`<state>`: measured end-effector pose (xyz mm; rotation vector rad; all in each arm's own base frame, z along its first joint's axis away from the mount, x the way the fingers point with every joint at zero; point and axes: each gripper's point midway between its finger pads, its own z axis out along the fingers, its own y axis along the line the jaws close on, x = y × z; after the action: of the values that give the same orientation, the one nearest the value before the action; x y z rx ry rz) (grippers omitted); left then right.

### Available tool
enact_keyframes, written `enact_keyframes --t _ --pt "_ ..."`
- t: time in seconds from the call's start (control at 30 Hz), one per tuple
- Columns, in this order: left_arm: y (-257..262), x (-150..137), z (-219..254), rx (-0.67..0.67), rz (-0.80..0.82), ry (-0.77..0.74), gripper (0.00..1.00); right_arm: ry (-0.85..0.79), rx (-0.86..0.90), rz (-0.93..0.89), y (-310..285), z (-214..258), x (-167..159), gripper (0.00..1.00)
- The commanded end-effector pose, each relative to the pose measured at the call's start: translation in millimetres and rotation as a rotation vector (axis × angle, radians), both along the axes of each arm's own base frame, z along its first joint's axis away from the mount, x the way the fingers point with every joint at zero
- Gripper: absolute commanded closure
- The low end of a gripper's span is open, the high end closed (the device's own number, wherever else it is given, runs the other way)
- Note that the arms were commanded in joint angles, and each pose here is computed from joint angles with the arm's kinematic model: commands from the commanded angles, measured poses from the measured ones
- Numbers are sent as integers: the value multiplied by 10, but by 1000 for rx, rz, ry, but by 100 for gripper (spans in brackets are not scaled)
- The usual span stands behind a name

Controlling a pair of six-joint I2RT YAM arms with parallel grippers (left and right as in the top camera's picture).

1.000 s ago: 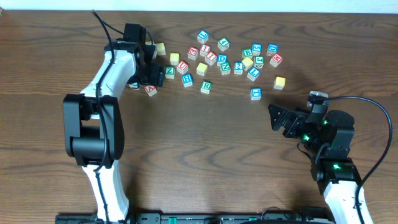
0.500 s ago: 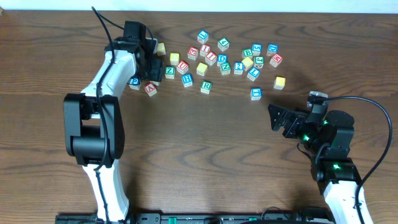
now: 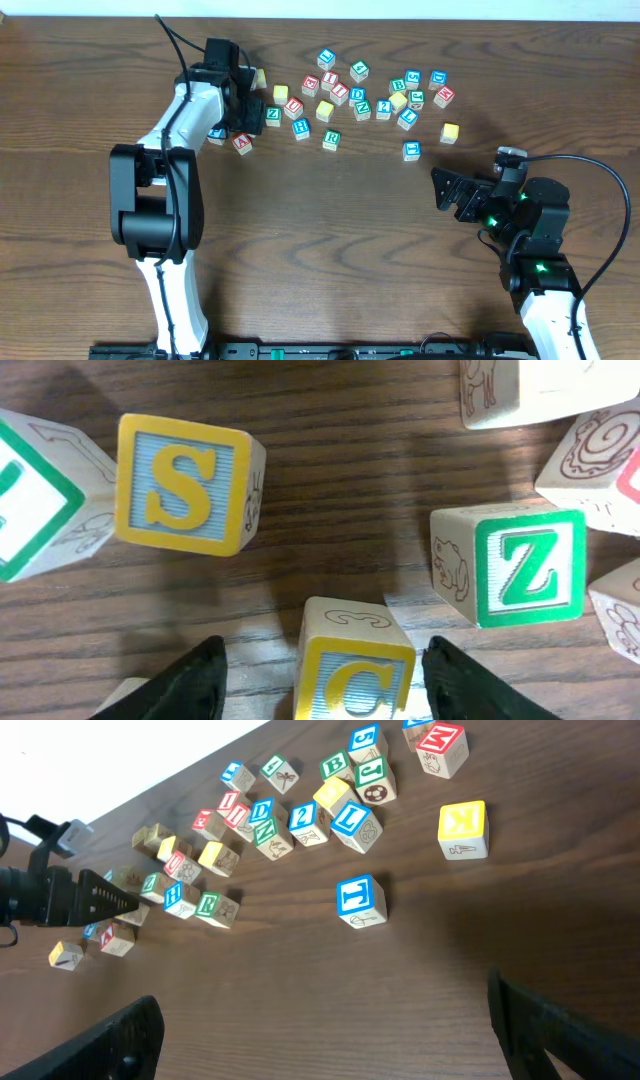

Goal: Spell out CORL
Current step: 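Lower the left gripper onto the yellow C block and close, then carry the C block with the left gripper to the open table center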

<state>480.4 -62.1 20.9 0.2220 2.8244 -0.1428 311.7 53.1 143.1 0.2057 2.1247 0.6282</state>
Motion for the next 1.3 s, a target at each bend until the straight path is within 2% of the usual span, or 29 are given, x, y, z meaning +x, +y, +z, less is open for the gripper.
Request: enact_keyframes --t 0.0,0.07,0.17,0.43,0.5,0.77,0.9,1.07,1.27 --pt "-9 -34 -106 5 -15 27 40 -12 7 -5 -15 67 28 1" --pt "-8 -52 -133 6 -15 37 40 -12 7 -5 -15 67 28 1" --pt "-7 -68 -166 2 1 49 50 -12 7 -5 -15 67 28 1" --pt "-3 -101 -308 2 17 81 52 -12 8 -5 -14 67 28 1" --pt "-5 -73 -301 0 18 69 60 -12 7 -5 -15 67 28 1" --pt "-7 -50 -278 -3 26 59 61 -11 8 -5 -14 66 27 1" --pt "-10 -27 -154 -29 106 46 61 -4 8 -5 -14 51 18 1" --pt "-13 8 107 -43 125 0 68 34 10 -5 -12 -24 -29 1" --pt "-7 -46 138 -47 148 18 72 43 11 -5 -11 -40 -40 1"
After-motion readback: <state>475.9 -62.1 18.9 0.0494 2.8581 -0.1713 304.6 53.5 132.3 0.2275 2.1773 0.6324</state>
